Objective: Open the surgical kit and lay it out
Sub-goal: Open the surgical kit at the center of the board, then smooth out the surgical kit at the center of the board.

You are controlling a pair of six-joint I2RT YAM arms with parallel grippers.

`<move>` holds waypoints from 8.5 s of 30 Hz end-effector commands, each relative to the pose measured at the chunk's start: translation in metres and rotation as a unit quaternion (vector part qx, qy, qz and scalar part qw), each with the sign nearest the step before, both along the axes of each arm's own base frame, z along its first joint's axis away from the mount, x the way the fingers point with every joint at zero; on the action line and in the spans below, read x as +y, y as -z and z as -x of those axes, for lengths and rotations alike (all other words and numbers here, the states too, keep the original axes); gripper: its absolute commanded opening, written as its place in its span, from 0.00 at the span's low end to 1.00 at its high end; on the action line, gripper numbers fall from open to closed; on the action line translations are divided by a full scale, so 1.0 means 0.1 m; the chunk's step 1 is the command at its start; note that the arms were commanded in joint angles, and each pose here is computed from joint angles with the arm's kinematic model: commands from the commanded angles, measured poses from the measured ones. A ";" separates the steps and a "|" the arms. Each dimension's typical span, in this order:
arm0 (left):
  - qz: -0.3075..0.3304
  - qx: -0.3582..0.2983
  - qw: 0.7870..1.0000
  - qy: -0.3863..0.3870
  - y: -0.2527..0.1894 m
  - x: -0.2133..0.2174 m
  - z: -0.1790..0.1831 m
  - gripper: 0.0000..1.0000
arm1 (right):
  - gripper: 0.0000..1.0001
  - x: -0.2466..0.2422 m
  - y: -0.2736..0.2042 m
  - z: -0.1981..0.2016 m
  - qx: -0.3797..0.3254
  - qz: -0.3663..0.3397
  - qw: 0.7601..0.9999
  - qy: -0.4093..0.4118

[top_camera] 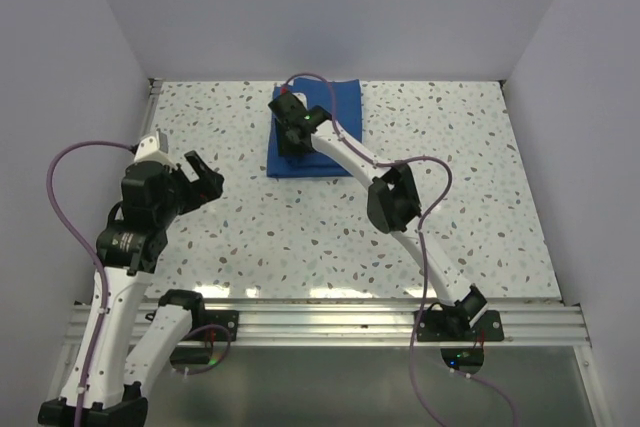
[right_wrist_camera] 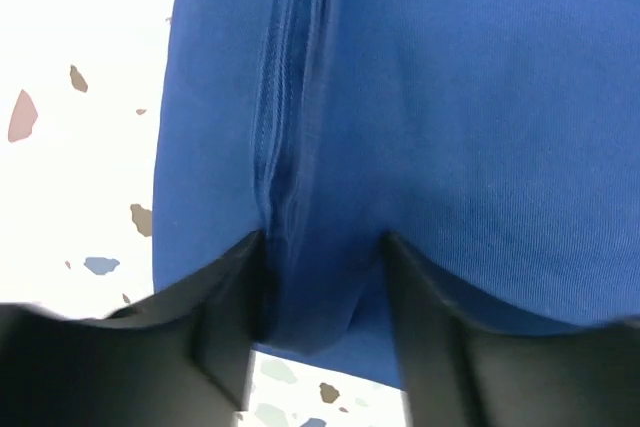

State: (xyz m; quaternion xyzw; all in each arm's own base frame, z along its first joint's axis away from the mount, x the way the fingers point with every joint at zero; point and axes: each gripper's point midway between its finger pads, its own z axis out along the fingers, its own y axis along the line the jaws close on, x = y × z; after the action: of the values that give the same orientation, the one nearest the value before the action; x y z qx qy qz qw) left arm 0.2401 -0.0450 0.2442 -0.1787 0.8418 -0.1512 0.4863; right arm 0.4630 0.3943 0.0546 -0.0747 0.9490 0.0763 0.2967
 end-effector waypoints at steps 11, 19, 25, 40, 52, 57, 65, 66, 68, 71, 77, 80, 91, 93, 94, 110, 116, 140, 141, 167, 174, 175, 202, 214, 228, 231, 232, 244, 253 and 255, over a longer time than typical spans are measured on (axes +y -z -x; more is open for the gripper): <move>-0.019 0.002 1.000 0.001 -0.04 -0.04 -0.54 0.90 | 0.00 -0.39 -1.23 -0.04 -0.100 -0.013 0.995 0.024; -0.099 0.017 0.991 0.084 -0.12 -0.68 -1.39 0.90 | 0.00 -1.90 -1.67 -0.02 -0.116 0.009 0.976 0.182; -0.142 0.045 0.973 0.176 0.29 -1.77 -1.83 0.91 | 0.00 -2.89 -1.36 0.24 -0.081 0.089 0.956 0.269; -0.242 0.187 0.924 0.229 1.81 -2.90 -1.88 0.90 | 0.98 -4.05 -1.25 0.80 -0.044 0.171 0.912 0.371; -0.262 0.150 0.933 0.196 1.32 -2.68 -2.05 0.00 | 0.98 -3.66 -1.30 0.26 -0.058 0.080 0.935 0.340; -0.228 0.120 0.961 0.097 0.57 -1.87 -2.10 0.00 | 0.98 -3.58 -1.29 0.01 -0.064 0.069 0.937 0.337; -0.175 0.095 0.976 -0.085 0.14 -0.10 -1.50 0.15 | 0.98 -3.32 -1.20 -0.63 -0.099 0.007 0.945 0.311; -0.185 0.124 0.970 -0.096 0.40 0.07 -1.36 0.32 | 0.98 -3.31 -1.24 -0.72 -0.109 0.003 0.944 0.313; -0.185 0.154 0.965 -0.105 0.65 0.22 -1.15 0.99 | 0.98 -3.32 -1.17 -0.91 -0.121 -0.002 0.939 0.323; -0.180 0.203 0.957 -0.104 0.92 0.25 -0.93 1.00 | 0.98 -3.39 -1.11 -1.13 -0.139 -0.012 0.929 0.342; -0.150 0.250 0.953 -0.083 1.31 0.17 -0.57 1.00 | 0.98 -3.58 -0.99 -1.64 -0.190 -0.035 0.902 0.386; -0.151 0.257 0.952 -0.072 1.35 0.17 -0.49 1.00 | 0.98 -3.82 -0.89 -1.80 -0.199 -0.040 0.883 0.423; -0.154 0.295 0.941 -0.065 1.61 0.20 -0.23 0.99 | 0.96 -4.33 -0.57 -2.24 -0.232 -0.052 0.854 0.463; -0.151 0.297 0.941 -0.061 1.62 0.17 -0.25 0.98 | 0.94 -4.34 -0.49 -2.33 -0.234 -0.059 0.855 0.459; -0.149 0.298 0.941 -0.059 1.63 0.16 -0.26 0.98 | 0.92 -4.34 -0.46 -2.35 -0.234 -0.058 0.857 0.456; -0.154 0.318 0.934 -0.048 1.75 0.12 -0.36 0.96 | 0.28 -4.29 -0.10 -2.36 -0.210 -0.048 0.877 0.430; -0.156 0.318 0.934 -0.046 1.75 0.12 -0.36 0.95 | 0.00 -4.34 -0.21 -2.31 -0.215 -0.034 0.874 0.435; -0.125 0.203 0.969 -0.067 0.98 0.17 -0.29 0.99 | 0.00 -3.09 -1.49 -1.27 -0.213 -0.127 0.931 0.268; -0.124 0.198 0.970 -0.067 0.94 0.18 -0.27 0.99 | 0.00 -2.96 -1.49 -1.14 -0.205 -0.122 0.938 0.252; -0.023 0.124 0.990 -0.058 0.47 0.07 0.30 1.00 | 0.98 -4.08 -1.20 3.83 -0.037 -0.036 0.933 0.355; -0.037 0.119 0.991 -0.057 0.49 0.10 0.27 1.00 | 0.99 -3.74 -1.54 3.41 -0.078 -0.093 0.944 0.308; -0.042 0.120 0.990 -0.055 0.51 0.10 0.24 1.00 | 0.98 -3.63 -1.56 3.30 -0.080 -0.100 0.949 0.287; -0.170 0.146 0.973 -0.061 1.16 0.91 -2.86 0.98 | 0.98 -4.34 -0.14 -0.07 0.099 0.019 0.910 0.402; -0.062 0.138 0.987 -0.052 1.95 1.11 -3.56 0.93 | 0.98 -4.64 -0.11 -0.12 0.074 0.063 0.899 0.428; -0.016 0.175 0.981 0.078 2.37 0.47 -3.42 0.70 | 0.72 -4.32 0.62 -0.29 0.114 -0.024 0.901 0.417; -0.002 0.190 0.976 0.108 2.47 0.26 -3.37 0.61 | 0.48 -4.24 0.69 -0.36 0.119 -0.042 0.906 0.403; 0.007 0.193 0.974 0.119 2.50 0.18 -3.36 0.58 | 0.39 -4.21 0.70 -0.38 0.122 -0.049 0.908 0.397; -0.004 0.203 0.978 0.045 2.36 0.35 -3.44 0.00 | 0.00 -3.97 0.59 -1.10 0.080 -0.132 0.922 0.355; -0.040 0.197 0.976 -0.082 2.02 0.97 -3.35 0.00 | 0.00 -4.03 0.36 -1.62 0.022 -0.153 0.922 0.355; -0.048 0.195 0.975 -0.091 1.94 1.01 -3.33 0.00 | 0.00 -4.05 0.41 -1.59 0.026 -0.149 0.921 0.360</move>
State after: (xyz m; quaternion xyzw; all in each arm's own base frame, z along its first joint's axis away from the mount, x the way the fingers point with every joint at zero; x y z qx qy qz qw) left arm 0.5863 0.0272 0.0276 -0.2207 0.9145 -0.0798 0.3296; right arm 0.6180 -0.0124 0.0273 0.3138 0.8981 0.1034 0.2903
